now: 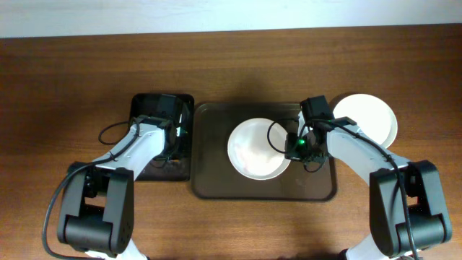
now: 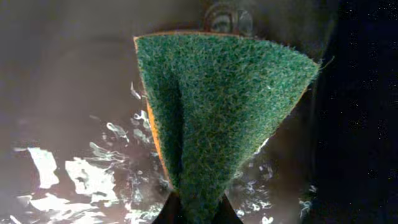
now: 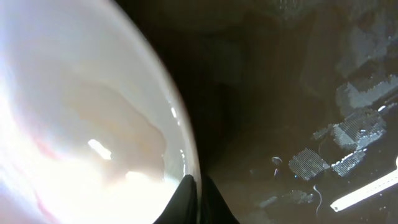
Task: Clean dirty plates on tray and stack at the side
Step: 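Return the sponge to the black tray with the left gripper, then lift the cleaned plate with the right gripper and stack it on the right plates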
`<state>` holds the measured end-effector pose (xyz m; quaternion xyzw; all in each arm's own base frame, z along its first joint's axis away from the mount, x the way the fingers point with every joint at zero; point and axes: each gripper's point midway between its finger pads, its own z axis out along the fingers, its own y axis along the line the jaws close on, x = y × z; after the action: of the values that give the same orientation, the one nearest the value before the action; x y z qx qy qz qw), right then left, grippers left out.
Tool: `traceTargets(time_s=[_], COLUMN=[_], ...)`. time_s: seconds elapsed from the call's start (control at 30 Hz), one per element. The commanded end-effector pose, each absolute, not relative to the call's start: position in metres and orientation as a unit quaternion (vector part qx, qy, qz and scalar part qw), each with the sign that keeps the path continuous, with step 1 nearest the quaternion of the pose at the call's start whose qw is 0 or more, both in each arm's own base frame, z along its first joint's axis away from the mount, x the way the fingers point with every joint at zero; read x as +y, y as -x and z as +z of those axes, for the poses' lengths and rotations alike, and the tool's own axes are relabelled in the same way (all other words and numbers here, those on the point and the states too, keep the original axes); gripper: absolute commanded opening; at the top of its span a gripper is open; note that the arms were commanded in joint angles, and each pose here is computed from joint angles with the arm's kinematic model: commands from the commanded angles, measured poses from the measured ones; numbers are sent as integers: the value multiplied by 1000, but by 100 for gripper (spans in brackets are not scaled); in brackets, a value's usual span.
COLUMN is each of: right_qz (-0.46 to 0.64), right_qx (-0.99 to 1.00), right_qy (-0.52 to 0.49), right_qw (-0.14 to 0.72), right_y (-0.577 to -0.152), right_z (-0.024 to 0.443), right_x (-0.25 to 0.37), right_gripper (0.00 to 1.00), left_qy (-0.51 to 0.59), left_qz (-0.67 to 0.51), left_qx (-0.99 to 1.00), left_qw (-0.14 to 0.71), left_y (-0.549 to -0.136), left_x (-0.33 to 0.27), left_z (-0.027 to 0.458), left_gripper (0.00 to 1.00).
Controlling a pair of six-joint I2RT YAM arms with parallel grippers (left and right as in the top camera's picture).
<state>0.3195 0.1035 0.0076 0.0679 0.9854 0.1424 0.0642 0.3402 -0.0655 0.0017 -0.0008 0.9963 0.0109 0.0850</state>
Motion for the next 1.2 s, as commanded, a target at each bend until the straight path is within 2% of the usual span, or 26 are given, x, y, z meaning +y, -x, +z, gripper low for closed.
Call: traceTargets(time_s=[0.0, 0.03, 0.07, 0.27, 0.33, 0.7, 1.17], right_qz=[141, 141, 142, 135, 111, -81, -349], right_qx=[987, 987, 986, 979, 978, 948, 839], right_qy=[-21, -16, -8, 23, 20, 9, 95], right_qw=[72, 75, 82, 148, 176, 306, 406], right_y=[-323, -325, -328, -348, -353, -360, -354], right_z=[12, 16, 23, 76, 92, 162, 236], right_x=[106, 107, 107, 106, 97, 45, 60], right_gripper=[4, 4, 4, 4, 4, 4, 4], left_qy=[-1, -1, -1, -1, -1, -1, -1], left_qz=[3, 4, 4, 4, 4, 4, 4], left_qx=[997, 997, 997, 997, 997, 997, 997], left_qw=[82, 81, 80, 79, 79, 79, 81], left_y=[-340, -339, -339, -338, -338, -338, -339], left_x=[-66, -66, -66, -66, -66, -66, -66], left_z=[5, 5, 5, 5, 5, 5, 5], left_gripper=[17, 41, 59, 68, 76, 81, 82])
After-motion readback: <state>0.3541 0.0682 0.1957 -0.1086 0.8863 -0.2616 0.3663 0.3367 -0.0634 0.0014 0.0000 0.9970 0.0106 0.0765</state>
